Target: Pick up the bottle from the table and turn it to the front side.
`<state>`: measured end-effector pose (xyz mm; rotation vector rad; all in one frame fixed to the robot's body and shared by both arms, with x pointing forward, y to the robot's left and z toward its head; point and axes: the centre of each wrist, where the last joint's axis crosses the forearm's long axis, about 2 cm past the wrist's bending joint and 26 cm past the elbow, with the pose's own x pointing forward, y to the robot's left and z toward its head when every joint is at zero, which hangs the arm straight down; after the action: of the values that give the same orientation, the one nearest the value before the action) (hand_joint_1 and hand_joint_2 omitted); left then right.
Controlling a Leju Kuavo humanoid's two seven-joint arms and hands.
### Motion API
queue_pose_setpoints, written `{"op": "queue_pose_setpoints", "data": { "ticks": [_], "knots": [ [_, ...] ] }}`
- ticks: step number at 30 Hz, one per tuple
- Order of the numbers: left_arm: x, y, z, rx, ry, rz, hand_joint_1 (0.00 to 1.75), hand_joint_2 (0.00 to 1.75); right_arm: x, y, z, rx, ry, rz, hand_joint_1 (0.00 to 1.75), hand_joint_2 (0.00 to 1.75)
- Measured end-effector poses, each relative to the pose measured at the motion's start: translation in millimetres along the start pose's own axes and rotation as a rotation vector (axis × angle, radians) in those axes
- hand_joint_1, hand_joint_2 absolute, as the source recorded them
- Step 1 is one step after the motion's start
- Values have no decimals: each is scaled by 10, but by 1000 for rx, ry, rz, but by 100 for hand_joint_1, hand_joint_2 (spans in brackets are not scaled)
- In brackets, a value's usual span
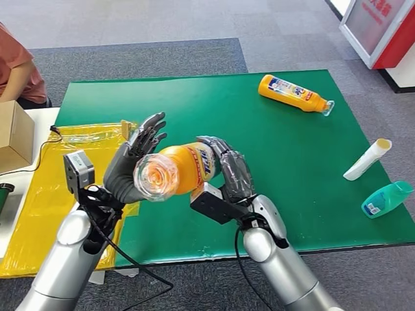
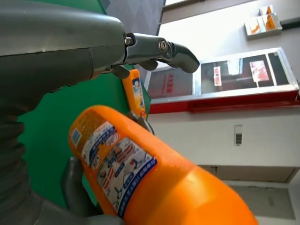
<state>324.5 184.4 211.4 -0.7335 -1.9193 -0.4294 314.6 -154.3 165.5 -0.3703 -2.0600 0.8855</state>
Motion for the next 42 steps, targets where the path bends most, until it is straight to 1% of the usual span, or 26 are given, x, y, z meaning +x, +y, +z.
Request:
{"op": "queue_pose_setpoints", "data": {
  "ticks": [4,7,16,21,25,29,32,35,40,42],
  "knots": [
    [2,-88,-60,-81,11,51,0,175,16,-25,-86,0,-12,25,175,175],
    [5,-122,-104,-114,20,72,0,175,7,-32,-127,6,-14,39,175,175],
    [-15,-87,-195,-137,57,40,0,175,-36,-32,-163,21,2,65,175,175],
    [-12,-62,-231,-118,76,-56,2,175,-44,-38,-178,25,9,82,175,175],
    [19,-36,-275,-68,72,-242,175,175,-60,-22,-148,37,36,92,175,175],
    [39,-49,-307,-37,67,-424,175,175,-63,-8,-135,52,49,95,175,175],
    [46,-83,-322,-25,56,-518,175,175,-61,-5,-135,57,51,96,175,175],
    [58,-109,-338,-20,46,-562,175,175,-59,1,-131,62,51,97,175,175],
    [74,-130,-347,-17,36,-574,175,175,-56,10,-124,70,50,98,175,175],
    [71,-139,-343,-17,35,-568,175,175,-55,13,-120,72,51,98,87,175]
  ]
}}
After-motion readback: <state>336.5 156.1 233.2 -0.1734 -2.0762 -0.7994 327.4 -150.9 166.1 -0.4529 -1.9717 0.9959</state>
